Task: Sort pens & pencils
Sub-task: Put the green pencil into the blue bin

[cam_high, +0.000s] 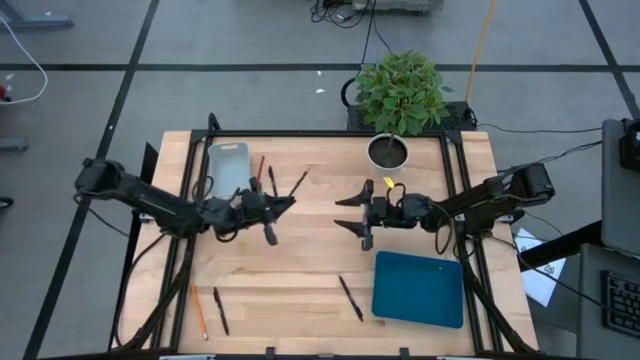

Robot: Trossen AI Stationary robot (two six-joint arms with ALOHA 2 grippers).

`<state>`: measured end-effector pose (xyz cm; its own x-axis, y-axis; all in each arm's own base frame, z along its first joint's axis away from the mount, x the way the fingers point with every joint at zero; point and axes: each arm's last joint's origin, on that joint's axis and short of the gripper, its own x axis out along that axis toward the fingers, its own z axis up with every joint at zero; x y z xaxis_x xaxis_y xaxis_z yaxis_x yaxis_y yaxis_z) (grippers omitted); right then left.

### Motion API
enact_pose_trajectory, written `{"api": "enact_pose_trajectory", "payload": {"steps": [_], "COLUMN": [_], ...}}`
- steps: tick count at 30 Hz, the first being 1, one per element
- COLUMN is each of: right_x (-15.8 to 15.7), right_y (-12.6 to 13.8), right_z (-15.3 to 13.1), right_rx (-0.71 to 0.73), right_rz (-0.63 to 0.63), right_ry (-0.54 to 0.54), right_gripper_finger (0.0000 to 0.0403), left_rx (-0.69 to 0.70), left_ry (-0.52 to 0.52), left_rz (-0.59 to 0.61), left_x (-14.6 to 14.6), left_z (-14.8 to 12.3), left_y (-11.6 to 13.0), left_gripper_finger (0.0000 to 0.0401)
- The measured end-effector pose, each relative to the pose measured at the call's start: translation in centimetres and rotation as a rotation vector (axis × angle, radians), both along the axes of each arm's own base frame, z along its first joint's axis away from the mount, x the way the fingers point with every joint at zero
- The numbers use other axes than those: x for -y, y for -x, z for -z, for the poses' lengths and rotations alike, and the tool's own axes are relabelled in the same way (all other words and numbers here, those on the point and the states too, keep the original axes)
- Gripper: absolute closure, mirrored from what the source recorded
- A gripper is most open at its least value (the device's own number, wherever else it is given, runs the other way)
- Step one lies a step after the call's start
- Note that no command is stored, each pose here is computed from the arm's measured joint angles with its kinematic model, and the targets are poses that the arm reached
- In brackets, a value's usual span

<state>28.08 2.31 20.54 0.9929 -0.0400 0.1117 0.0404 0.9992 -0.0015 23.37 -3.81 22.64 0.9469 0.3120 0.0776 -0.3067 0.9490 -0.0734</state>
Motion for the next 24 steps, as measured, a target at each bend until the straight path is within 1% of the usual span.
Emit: {"api": "enact_pose_trajectory", "payload": {"steps": [2, 5, 10, 13, 18, 20, 24], "right_x": [0.0, 0.0, -0.2, -0.1, 0.0, 0.2, 1.0], "right_y": [-0.7, -1.6, -2.9, -3.6, -4.4, -4.7, -5.1], "right_z": [-0.4, -0.5, 0.5, 1.0, 1.0, 1.0, 0.8], "right_rx": [0.035, 0.057, 0.057, 0.089, 0.210, 0.216, 0.227], "right_rz": [0.003, 0.002, 0.001, 0.007, 0.014, 0.020, 0.058], "right_ry": [0.000, -0.011, -0.013, -0.008, -0.016, -0.020, -0.072], "right_gripper_finger": [0.0163, 0.0148, 0.0121, 0.0111, 0.0109, 0.0111, 0.0114], "left_rx": [0.017, -0.011, -0.052, -0.028, -0.029, -0.025, -0.011], "left_ry": [-0.002, 0.002, 0.034, 0.039, 0.043, 0.040, 0.014], "left_rz": [0.029, 0.052, 0.058, 0.084, 0.100, 0.102, 0.132], "left_x": [0.1, 0.1, 0.3, 0.5, 0.7, 0.7, 0.9], "left_z": [0.6, 1.9, 3.5, 3.6, 3.7, 3.7, 3.4], "left_y": [-0.7, -1.5, -2.2, -2.4, -2.6, -2.5, -2.5], "left_gripper_finger": [0.0386, 0.0386, 0.0386, 0.0386, 0.0386, 0.0386, 0.0386]}}
